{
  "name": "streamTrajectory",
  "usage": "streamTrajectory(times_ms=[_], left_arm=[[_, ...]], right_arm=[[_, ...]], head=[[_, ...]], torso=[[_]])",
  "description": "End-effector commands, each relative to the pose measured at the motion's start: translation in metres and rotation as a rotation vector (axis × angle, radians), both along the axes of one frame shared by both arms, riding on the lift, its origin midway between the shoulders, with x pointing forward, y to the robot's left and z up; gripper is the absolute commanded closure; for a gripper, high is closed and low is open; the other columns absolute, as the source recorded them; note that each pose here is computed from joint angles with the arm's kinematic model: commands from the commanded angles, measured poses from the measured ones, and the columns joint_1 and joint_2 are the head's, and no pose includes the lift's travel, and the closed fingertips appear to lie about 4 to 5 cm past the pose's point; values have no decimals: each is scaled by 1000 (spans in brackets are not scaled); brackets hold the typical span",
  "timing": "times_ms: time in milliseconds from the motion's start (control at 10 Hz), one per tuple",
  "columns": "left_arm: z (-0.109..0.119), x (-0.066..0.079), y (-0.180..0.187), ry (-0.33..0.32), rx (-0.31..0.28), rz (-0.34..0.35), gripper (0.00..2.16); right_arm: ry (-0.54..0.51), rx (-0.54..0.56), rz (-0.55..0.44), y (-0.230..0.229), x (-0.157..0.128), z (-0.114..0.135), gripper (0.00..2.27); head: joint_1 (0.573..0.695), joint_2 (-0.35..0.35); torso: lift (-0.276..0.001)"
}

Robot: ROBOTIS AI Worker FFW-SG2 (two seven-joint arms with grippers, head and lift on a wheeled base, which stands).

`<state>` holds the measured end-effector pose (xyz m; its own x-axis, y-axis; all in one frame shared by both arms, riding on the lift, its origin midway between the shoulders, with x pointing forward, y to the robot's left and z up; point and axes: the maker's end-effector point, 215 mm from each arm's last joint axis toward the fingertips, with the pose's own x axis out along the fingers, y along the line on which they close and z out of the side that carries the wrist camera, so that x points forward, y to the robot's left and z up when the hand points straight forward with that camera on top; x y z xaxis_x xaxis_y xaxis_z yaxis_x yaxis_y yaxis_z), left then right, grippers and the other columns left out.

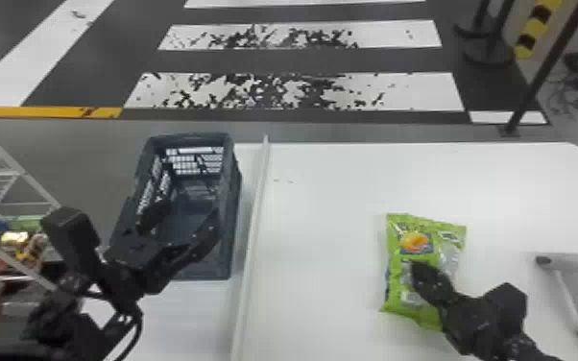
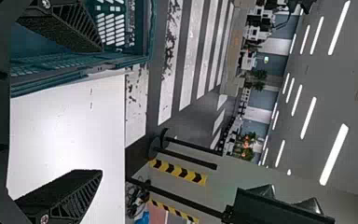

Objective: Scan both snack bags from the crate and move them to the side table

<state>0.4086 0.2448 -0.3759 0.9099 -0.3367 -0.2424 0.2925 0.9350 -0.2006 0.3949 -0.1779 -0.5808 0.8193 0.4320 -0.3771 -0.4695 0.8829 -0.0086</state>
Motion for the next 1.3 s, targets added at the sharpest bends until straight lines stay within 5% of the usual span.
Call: streamTrajectory(times_ms=[0,600,1200], left_arm=[[0,0,-2,0,-1,-4,66],[-6,2,-9,9,-9,-12,66],[-6,0,-7,10,-4,-12,66]], right_arm=[[20,-17,26,-9,-6,-12,2246],[12,0,101,-34,-38,-11,2246],[-31,22,82,-29,-10,36,2246]], head=[[695,95],[695,38],[695,56]], torso=[[-29],[-29],[-29]])
